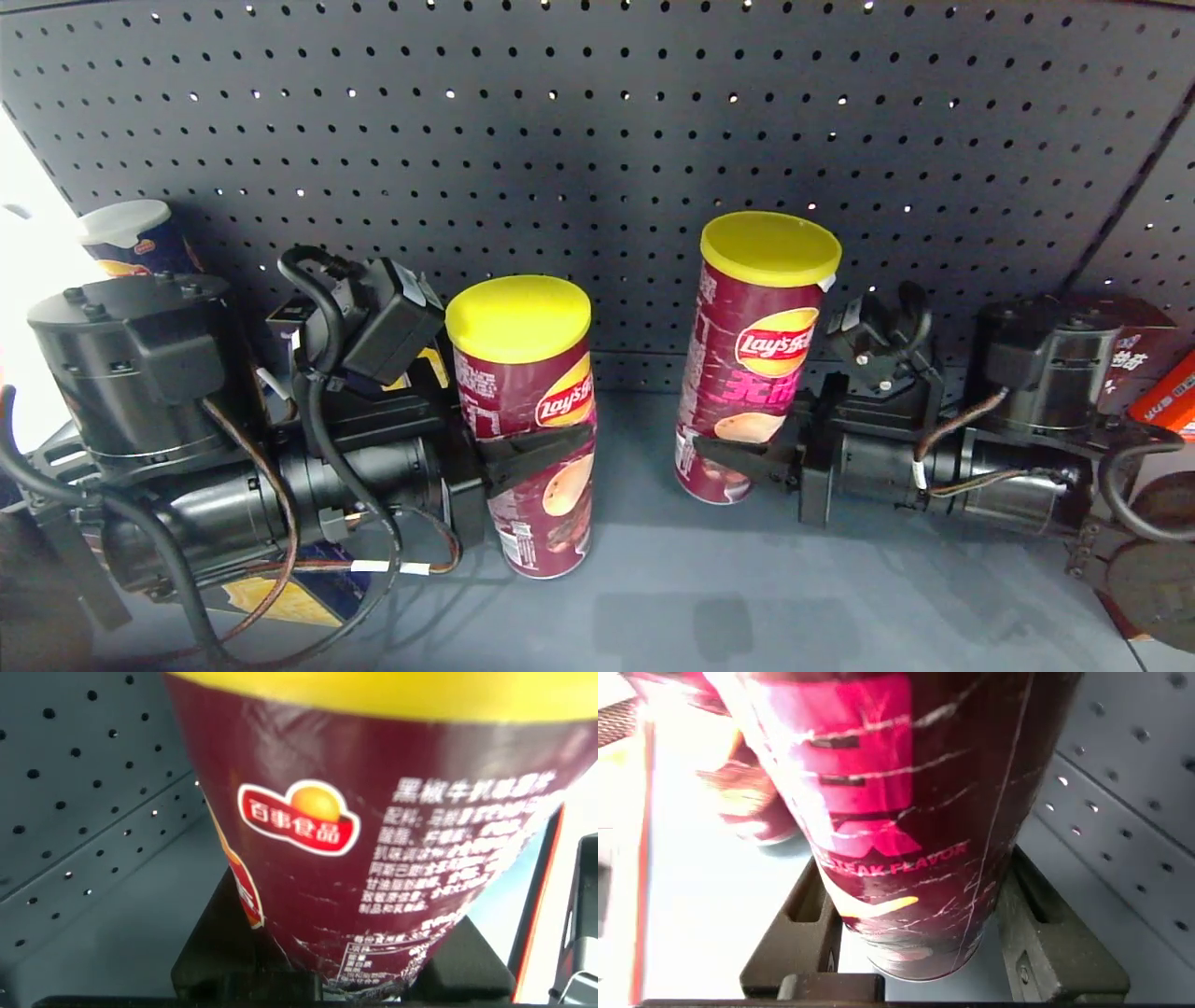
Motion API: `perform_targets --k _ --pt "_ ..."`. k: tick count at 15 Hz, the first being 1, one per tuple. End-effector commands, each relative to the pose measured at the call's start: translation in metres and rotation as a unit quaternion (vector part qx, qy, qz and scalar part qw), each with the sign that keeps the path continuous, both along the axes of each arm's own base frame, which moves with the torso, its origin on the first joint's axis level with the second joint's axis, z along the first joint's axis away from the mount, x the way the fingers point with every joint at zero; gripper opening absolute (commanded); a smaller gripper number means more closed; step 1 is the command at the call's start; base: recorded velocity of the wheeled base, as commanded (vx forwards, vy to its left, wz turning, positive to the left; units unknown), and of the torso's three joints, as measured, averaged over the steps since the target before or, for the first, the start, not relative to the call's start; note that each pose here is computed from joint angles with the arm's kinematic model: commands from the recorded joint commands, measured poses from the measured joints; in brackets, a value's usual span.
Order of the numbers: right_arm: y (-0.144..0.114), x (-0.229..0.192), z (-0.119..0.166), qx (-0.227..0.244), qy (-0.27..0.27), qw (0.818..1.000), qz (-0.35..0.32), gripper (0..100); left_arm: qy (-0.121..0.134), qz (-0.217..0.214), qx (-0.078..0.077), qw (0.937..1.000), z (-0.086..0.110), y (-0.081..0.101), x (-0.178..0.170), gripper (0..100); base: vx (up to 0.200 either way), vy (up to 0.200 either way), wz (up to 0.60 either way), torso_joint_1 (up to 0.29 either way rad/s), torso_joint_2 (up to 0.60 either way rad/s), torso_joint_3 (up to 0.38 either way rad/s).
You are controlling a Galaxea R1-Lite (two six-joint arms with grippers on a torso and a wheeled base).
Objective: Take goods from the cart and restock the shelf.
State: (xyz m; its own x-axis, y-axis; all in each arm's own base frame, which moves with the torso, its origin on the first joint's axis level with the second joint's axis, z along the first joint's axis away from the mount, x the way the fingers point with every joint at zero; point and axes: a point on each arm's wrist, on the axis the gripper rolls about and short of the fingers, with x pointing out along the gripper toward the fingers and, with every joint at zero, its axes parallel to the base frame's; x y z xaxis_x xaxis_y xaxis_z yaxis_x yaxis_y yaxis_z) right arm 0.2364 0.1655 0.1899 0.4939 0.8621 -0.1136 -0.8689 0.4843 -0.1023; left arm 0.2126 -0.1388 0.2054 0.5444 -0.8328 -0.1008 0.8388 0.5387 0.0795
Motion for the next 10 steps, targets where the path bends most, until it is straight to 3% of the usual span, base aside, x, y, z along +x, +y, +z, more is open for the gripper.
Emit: perform_targets --k 1,10 --pt "-0.004 -0.034 0.001 0.007 -0.013 1.000 0.011 0 -0.007 0.005 -0.002 1.0000 0.003 -0.001 0.000 0 0.000 0.000 0.00 0.000 0.00 0.000" --pt "-0.016 -0.068 -0.037 0.024 0.001 0.999 0.020 0 -0.018 0.033 -0.003 0.9993 0.008 -0.010 -0.006 0 0.000 0.000 0.00 0.000 0.00 0.000"
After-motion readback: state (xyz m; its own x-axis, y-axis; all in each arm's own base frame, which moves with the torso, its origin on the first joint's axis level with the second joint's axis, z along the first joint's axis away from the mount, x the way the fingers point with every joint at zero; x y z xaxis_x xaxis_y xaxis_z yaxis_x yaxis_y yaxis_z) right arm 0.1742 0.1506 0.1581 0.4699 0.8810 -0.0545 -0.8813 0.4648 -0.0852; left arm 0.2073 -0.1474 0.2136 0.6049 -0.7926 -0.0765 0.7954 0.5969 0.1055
